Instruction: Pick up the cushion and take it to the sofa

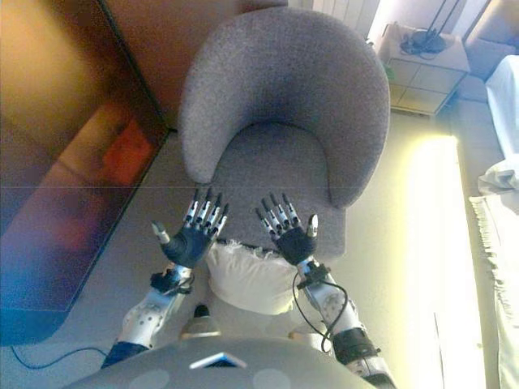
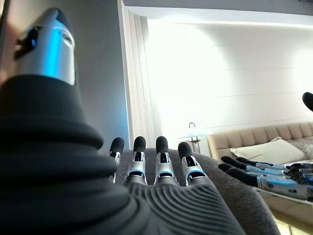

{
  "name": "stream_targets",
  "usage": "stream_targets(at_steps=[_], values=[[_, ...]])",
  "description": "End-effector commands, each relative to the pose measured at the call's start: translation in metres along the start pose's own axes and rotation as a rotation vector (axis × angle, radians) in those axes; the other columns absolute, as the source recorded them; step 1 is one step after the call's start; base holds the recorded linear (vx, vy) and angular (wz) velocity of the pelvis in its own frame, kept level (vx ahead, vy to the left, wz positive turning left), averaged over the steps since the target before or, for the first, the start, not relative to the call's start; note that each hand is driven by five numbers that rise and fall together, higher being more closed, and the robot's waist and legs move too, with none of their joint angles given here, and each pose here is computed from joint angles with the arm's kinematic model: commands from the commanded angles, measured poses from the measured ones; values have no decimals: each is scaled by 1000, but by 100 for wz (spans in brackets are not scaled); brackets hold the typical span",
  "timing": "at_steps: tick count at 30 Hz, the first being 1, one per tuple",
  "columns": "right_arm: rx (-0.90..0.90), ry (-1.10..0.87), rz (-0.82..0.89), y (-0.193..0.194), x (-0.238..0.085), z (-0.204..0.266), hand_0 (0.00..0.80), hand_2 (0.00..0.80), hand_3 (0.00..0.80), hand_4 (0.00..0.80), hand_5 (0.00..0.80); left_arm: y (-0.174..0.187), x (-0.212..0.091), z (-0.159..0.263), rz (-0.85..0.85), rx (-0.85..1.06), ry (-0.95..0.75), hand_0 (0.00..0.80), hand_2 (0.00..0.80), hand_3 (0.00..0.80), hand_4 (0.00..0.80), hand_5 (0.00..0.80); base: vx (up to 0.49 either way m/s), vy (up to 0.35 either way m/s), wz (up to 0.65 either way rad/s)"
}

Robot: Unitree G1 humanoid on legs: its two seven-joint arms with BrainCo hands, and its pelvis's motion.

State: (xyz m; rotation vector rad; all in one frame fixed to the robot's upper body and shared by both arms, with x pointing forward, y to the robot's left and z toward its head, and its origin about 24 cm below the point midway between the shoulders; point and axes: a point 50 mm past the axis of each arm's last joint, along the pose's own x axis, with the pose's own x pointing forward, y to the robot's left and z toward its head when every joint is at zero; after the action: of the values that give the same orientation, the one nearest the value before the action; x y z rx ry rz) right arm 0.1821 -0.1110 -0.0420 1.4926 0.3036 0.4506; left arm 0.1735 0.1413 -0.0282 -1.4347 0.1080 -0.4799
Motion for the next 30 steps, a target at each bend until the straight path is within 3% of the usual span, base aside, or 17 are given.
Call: stream_targets(at_steps=[1, 4, 7, 10, 13, 14, 17, 23, 30], values=[[-35, -17, 152, 22, 19, 6, 0, 0, 0, 0, 0, -14, 15, 9, -112, 20, -17, 0, 0, 0, 0, 0, 0, 0, 0], [-34, -12, 126, 20, 19, 6, 0, 0, 0, 0, 0, -12, 15, 10, -82, 38, -9, 0, 0, 0, 0, 0, 24, -11, -3], [-127, -26, -7, 11, 14, 11, 0, 0, 0, 0, 0, 2, 8, 19, 134, 197, -5, 0, 0, 0, 0, 0, 24, -3, -1], [-554, -73, -304, -5, 3, 36, 0, 0, 0, 0, 0, 16, -1, 45, 432, 502, -29, 0, 0, 0, 0, 0, 8, 4, -1], [-847, -66, -445, -7, -4, 55, 0, 0, 0, 0, 0, 18, -5, 70, 600, 805, -28, 0, 0, 0, 0, 0, 0, 0, 0], [-886, -62, -502, -10, -8, 62, 0, 0, 0, 0, 0, 19, -8, 81, 682, 955, -17, 0, 0, 0, 0, 0, 0, 0, 0], [-980, -49, -659, -23, -17, 72, 0, 0, 0, 0, 0, 27, -10, 92, 793, 1108, 28, 0, 0, 0, 0, 0, 31, -3, 3], [-1112, -39, -760, -32, -13, 95, 0, 0, 0, 0, 0, 33, 11, 93, 800, 1147, 0, 0, 0, 0, 0, 0, -74, 10, 8], [-1202, -152, -767, -9, 35, 129, 0, 0, 0, 0, 0, 14, 71, 98, 688, 1198, -98, 0, 0, 0, 0, 0, -316, 21, 3]])
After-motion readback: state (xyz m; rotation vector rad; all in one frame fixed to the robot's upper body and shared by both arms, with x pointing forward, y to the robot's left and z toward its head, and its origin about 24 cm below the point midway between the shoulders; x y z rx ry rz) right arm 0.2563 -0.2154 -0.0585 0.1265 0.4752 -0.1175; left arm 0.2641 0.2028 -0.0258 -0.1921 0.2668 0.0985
